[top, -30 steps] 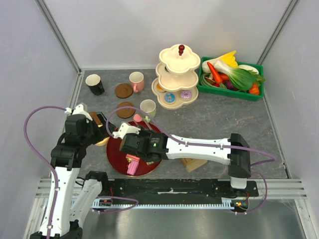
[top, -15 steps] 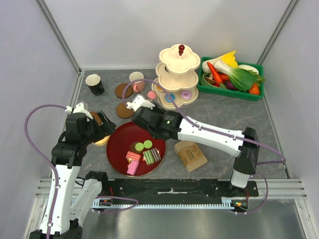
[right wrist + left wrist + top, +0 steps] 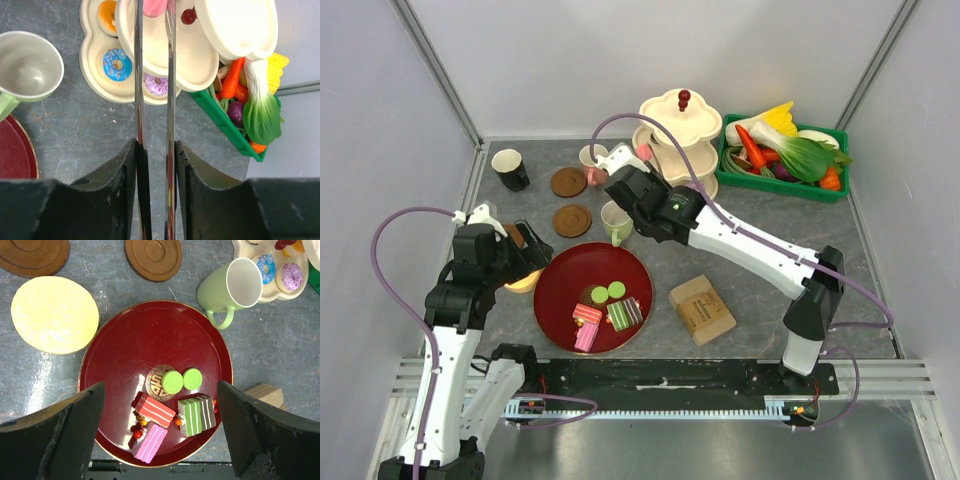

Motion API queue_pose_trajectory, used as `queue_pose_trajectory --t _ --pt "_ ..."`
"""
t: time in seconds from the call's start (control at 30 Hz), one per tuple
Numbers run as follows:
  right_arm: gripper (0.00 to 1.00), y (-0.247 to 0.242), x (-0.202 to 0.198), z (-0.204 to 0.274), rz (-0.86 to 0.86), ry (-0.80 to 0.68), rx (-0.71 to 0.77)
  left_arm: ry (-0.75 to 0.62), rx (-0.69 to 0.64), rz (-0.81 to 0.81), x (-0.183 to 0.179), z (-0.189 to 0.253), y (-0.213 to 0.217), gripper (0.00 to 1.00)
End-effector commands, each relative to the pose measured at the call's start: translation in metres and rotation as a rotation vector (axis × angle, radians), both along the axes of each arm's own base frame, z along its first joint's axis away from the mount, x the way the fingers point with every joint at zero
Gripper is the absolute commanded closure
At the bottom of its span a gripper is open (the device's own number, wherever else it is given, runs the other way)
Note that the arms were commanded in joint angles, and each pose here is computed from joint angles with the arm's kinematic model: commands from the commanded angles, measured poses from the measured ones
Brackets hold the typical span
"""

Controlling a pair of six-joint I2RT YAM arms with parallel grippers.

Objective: Serve the afternoon tea

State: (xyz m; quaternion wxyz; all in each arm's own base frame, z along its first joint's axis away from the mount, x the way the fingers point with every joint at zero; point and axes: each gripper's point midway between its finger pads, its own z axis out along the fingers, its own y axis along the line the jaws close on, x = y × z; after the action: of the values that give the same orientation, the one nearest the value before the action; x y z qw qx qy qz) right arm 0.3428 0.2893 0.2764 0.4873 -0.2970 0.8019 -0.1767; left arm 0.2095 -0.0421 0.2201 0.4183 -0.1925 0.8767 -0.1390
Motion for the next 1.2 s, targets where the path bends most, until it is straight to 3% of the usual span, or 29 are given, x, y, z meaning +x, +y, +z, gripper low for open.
queue_pose_trajectory --t 0.0,0.7,1.17 --pt "0.59 0.006 0.021 0.015 -0.002 -0.035 0.049 -0.031 -0.016 -0.009 0.008 0.005 -0.003 0.02" --pt "0.58 -0.018 0.046 -0.020 -0.046 0.055 0.056 -0.028 -0.010 -0.009 0.009 0.004 -0.003 0.02" --pt "0.49 -0.024 0.043 -0.019 -0.056 0.063 0.061 -0.036 -0.012 -0.011 0.010 0.007 -0.003 0.02"
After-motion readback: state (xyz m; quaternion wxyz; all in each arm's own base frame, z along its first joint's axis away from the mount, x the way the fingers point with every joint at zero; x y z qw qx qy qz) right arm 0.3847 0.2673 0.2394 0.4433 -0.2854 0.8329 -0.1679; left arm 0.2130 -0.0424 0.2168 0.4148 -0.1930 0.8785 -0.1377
